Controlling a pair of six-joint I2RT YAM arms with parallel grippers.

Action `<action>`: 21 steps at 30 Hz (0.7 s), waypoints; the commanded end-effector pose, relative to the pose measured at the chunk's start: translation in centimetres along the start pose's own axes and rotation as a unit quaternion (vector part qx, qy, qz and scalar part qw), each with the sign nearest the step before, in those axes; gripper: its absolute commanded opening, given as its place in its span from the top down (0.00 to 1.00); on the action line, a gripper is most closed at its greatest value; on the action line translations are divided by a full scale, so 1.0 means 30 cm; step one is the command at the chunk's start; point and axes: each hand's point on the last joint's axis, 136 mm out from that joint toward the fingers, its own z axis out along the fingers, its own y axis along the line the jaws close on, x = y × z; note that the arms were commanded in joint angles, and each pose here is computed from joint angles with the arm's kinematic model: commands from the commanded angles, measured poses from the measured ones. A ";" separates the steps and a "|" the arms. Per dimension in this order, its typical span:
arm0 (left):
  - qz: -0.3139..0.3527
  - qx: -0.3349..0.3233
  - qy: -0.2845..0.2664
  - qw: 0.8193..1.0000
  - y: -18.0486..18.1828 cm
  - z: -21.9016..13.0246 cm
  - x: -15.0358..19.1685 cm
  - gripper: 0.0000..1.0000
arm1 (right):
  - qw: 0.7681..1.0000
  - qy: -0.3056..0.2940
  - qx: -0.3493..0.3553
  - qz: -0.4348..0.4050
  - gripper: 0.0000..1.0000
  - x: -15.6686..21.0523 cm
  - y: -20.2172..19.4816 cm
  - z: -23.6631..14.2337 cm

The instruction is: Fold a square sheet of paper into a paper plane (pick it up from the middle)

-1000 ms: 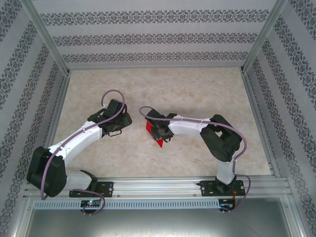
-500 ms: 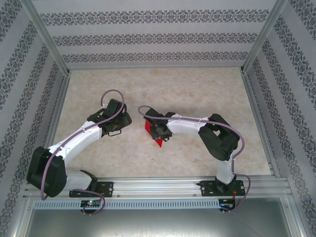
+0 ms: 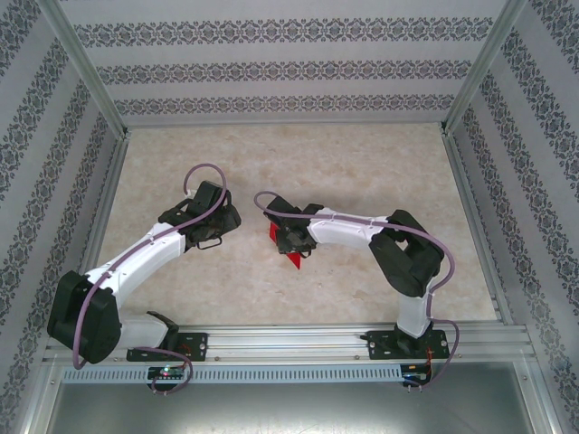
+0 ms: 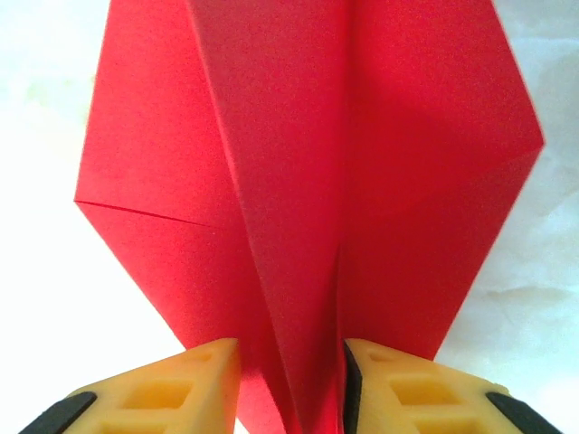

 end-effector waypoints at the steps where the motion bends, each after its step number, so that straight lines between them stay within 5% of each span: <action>1: -0.006 0.004 -0.022 1.000 0.002 -0.024 -0.034 0.41 | 0.999 -0.047 -0.015 -0.013 0.62 -0.049 0.030 -0.103; 16: 0.004 -0.011 -0.070 0.997 0.029 -0.087 -0.091 0.38 | 0.968 -0.250 -0.019 -0.024 0.28 -0.157 -0.097 -0.487; 21: 0.016 -0.028 -0.102 0.994 0.055 -0.128 -0.128 0.34 | 0.947 -0.318 0.046 -0.005 0.23 -0.175 -0.247 -0.606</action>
